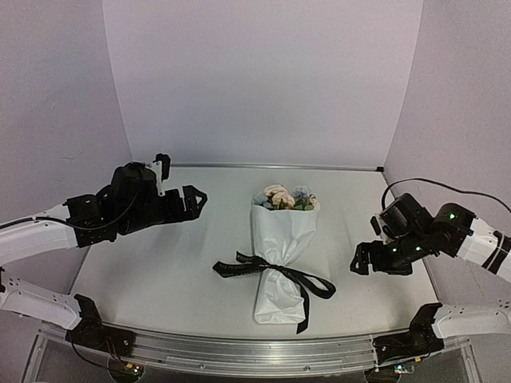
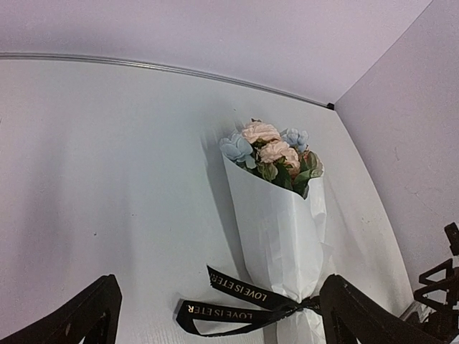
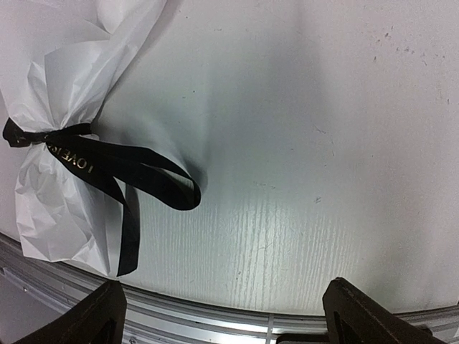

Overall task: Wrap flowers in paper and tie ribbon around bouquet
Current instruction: Reset both arms

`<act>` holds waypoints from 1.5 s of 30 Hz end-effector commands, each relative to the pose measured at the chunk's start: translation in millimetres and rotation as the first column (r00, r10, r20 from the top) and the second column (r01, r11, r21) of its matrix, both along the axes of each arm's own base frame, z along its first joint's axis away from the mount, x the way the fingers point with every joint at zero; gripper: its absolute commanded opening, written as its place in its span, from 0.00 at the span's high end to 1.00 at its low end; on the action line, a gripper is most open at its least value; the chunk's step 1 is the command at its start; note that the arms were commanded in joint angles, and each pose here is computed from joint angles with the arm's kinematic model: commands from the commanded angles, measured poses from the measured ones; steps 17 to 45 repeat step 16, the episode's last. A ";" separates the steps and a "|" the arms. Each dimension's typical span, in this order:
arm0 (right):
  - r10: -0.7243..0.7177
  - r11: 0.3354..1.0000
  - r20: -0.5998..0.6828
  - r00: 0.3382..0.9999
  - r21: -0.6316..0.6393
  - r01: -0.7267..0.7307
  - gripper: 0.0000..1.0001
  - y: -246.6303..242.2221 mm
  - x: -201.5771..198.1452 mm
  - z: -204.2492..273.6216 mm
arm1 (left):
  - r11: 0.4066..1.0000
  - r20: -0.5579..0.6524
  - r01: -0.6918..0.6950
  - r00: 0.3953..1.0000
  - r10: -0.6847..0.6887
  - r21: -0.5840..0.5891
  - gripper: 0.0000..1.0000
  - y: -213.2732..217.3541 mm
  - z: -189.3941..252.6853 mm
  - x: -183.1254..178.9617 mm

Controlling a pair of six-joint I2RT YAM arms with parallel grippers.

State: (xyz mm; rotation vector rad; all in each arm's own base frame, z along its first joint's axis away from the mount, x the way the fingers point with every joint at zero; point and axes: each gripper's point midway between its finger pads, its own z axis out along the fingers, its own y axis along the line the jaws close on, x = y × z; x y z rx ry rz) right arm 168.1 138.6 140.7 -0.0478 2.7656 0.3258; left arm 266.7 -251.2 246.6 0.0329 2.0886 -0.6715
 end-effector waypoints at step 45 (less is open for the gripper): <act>-0.040 0.997 0.050 0.998 -0.059 0.043 0.02 -24.7 -5.9 -7.7 | 0.999 0.080 -0.034 0.996 0.035 -0.006 0.00 5.1 36.0 6.8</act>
